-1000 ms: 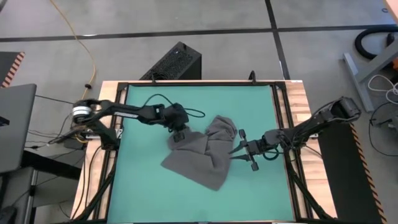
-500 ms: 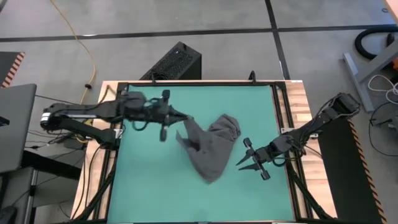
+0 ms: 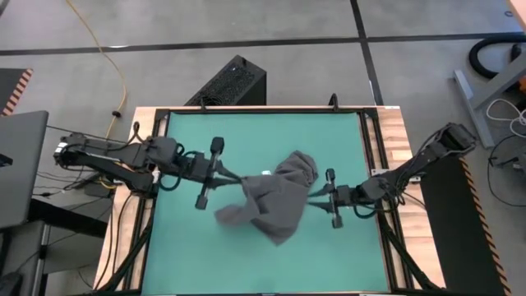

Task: Roll towel
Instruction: Roll the gray towel

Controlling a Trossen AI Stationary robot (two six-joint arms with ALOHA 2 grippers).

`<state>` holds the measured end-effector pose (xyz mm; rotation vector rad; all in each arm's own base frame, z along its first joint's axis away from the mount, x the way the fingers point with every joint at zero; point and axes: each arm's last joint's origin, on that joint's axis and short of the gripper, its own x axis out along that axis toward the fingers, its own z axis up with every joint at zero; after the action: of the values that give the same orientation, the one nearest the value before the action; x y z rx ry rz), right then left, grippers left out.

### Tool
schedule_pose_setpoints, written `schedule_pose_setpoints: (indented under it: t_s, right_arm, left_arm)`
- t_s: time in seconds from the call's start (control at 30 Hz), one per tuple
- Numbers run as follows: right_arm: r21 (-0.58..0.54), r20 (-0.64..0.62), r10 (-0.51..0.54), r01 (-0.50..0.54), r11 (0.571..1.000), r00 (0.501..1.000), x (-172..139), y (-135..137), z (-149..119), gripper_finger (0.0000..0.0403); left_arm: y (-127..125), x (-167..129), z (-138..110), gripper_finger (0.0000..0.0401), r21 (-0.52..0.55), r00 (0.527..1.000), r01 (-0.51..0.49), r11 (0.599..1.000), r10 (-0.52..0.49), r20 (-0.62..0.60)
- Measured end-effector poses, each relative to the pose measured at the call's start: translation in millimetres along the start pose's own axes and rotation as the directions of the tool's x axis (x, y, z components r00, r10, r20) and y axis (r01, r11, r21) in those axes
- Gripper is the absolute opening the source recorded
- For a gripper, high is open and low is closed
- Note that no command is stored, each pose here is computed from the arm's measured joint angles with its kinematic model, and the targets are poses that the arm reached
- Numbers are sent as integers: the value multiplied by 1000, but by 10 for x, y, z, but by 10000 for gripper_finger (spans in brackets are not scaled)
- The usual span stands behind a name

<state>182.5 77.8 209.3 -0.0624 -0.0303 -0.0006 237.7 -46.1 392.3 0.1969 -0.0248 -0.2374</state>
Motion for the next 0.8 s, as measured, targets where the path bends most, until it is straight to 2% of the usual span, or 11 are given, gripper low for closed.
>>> schedule_pose_setpoints:
  t_s: [0.1, 0.17, 0.27, 0.33, 0.43, 0.5, 0.63, 0.8]
  right_arm:
    - [-51, -107, -66, 61, 997, 992, 131, -103, 52, 129]
    - [-30, -230, -84, 79, 996, 970, 223, -198, 88, 143]
    - [-11, -431, -123, 131, 991, 894, 295, -361, 111, 173]
    - [-39, -525, -143, 144, 989, 839, 301, -450, 106, 199]
    - [-27, -572, -113, 120, 992, 812, 305, -549, 100, 235]
    - [8, -598, -125, 162, 987, 792, 298, -632, 73, 250]
    - [86, -638, -187, 311, 947, 747, 317, -826, -45, 257]
    - [95, -677, -207, 362, 927, 707, 417, -955, -260, 258]
  left_arm:
    - [-98, -1, 9, 0, -10, 992, 125, 992, -125, 14]
    - [-184, -4, -2, 0, -28, 977, 213, 977, -213, 3]
    - [-339, 31, -73, 0, -68, 954, 288, 955, -292, -62]
    - [-457, 62, -127, 0, -88, 945, 298, 950, -307, -113]
    - [-617, 102, -152, 0, -89, 937, 313, 946, -322, -136]
    - [-724, 117, -157, 0, -88, 926, 341, 936, -351, -138]
    - [-884, 119, -158, 0, -56, 926, 341, 939, -345, -151]
    - [-992, 84, -126, 0, -17, 929, 342, 940, -340, -143]
